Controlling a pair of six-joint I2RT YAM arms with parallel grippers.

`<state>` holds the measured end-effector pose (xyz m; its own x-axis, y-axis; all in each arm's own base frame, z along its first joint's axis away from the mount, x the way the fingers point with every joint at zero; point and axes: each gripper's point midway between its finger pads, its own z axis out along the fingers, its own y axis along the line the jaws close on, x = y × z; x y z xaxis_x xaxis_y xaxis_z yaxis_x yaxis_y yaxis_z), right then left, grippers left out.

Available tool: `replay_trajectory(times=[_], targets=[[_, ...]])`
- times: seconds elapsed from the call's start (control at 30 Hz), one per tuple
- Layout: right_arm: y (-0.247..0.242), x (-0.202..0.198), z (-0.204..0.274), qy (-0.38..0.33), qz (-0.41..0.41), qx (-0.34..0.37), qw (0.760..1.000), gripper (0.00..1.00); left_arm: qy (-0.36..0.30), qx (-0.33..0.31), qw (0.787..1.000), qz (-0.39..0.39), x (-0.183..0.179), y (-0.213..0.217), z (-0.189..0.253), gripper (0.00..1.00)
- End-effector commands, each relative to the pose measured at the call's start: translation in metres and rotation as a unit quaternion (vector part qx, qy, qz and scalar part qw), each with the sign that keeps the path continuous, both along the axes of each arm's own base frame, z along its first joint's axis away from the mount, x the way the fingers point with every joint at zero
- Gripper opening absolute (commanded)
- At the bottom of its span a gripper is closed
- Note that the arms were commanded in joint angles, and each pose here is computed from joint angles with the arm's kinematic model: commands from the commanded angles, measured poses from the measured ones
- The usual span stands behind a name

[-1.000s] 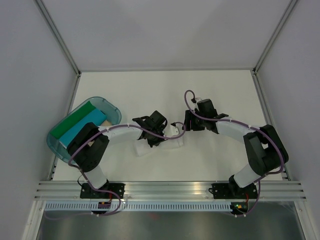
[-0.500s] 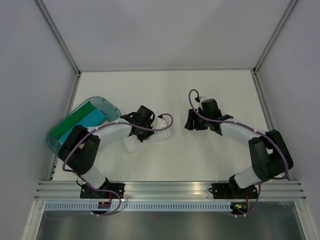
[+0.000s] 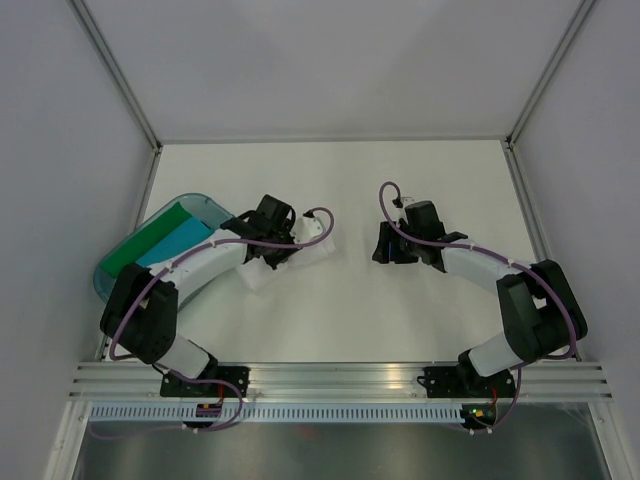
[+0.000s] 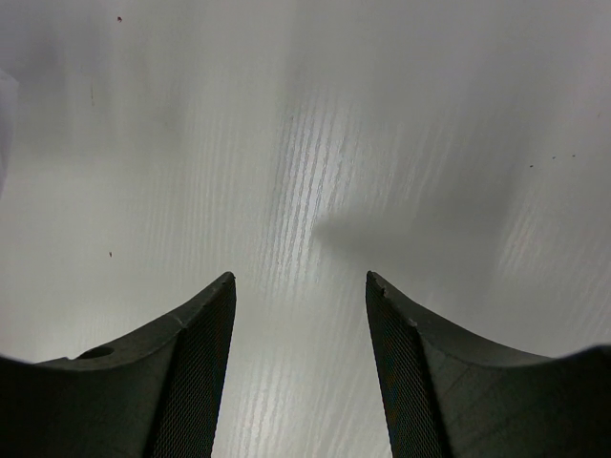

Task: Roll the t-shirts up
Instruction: Place the rolled tshirt into the container

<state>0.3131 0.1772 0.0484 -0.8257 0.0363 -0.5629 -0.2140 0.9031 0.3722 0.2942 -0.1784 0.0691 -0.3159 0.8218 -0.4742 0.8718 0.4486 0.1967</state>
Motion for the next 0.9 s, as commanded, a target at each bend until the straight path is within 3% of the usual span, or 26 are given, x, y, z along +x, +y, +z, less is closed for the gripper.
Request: replay_trajectory(times=[0.0,0.37,0.6,0.7,0.87], targets=[[-0.001,0.005,0.011,-0.025,0.002,0.006,1.000,0.63,-0.057,-0.002,0.998,0.004,0.021,0.006,0.042,0.02],[-0.009,0.001,0.000,-0.020,0.002,-0.015,1.000,0.63,-0.144,0.063,0.983,0.098,0.029,0.107,0.138,0.02],[-0.010,-0.001,-0.004,-0.022,0.004,-0.017,1.000,0.63,-0.094,0.099,0.976,0.170,0.021,0.207,0.115,0.02],[-0.011,-0.002,-0.007,-0.019,0.005,-0.018,1.000,0.63,-0.068,0.084,0.977,0.184,0.011,0.226,0.100,0.02],[-0.010,-0.004,-0.012,-0.014,0.006,-0.017,1.000,0.63,-0.045,0.067,0.982,0.168,-0.009,0.223,0.078,0.02]])
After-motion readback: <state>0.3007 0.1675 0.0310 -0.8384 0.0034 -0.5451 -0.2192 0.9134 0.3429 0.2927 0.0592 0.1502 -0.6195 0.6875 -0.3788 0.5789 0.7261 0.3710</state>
